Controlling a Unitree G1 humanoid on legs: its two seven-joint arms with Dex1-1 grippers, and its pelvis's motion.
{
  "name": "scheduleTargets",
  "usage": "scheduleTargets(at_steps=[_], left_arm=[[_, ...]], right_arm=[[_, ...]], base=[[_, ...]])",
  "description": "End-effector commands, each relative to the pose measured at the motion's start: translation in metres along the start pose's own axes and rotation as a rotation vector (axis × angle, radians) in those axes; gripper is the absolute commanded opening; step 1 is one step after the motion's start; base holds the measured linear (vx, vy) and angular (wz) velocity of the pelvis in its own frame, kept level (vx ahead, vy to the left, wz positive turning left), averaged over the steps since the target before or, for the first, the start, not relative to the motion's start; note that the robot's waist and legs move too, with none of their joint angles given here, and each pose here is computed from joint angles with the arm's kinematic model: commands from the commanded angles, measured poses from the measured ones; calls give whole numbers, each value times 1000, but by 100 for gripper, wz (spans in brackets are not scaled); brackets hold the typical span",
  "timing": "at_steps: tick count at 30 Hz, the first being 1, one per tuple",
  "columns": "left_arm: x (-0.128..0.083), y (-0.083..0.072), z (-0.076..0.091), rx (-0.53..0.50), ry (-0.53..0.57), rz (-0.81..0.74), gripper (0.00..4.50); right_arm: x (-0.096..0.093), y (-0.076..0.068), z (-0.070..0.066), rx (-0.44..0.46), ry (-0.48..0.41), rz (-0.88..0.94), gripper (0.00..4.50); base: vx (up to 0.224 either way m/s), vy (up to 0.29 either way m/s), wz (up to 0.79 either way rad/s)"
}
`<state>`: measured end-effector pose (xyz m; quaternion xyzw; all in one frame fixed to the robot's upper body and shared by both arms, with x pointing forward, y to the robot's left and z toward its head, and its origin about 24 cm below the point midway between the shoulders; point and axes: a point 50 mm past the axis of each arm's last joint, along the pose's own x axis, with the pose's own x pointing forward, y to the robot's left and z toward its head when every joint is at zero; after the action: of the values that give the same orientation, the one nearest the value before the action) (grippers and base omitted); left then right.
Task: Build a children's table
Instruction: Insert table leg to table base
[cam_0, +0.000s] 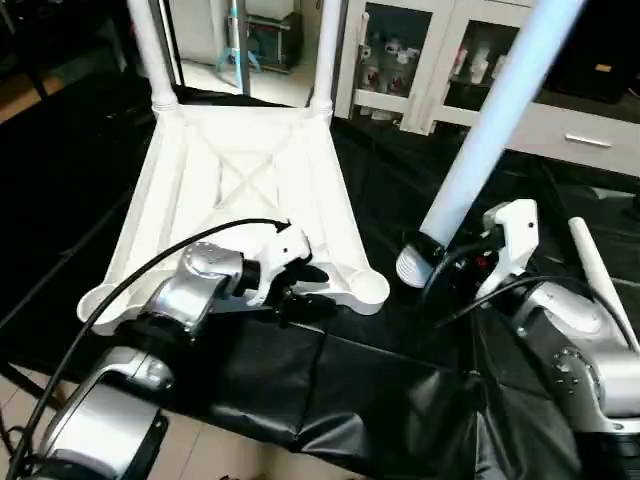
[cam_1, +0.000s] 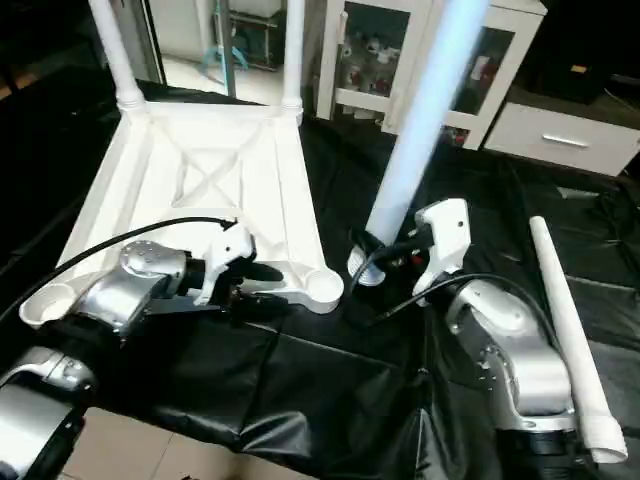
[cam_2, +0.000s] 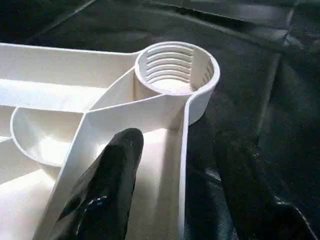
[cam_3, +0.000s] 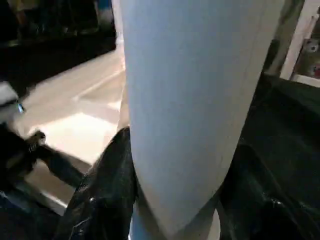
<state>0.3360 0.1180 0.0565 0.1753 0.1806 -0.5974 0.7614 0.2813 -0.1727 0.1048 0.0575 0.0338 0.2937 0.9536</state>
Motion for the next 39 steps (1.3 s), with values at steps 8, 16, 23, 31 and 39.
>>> scheduleTargets(at_steps=[8,16,23,31,39], left_arm=[[-2,2,-17,-11,92,53,238],[-4,3,-30,-10,164,63,182],[-5,1,-34,-1,217,19,129],[-8,0,-40,22,288,0,52],[-10,-5,-43,16,290,-42,1]], right_arm=[[-1,-4,2,57,-33,-14,186],[-2,-4,8,53,-57,-21,186],[2,-4,8,54,-58,-12,186],[8,-5,10,45,-61,4,186],[16,-3,9,25,-38,46,186]], base=[[0,0,0],[0,0,0],[0,0,0],[0,0,0],[0,0,0]])
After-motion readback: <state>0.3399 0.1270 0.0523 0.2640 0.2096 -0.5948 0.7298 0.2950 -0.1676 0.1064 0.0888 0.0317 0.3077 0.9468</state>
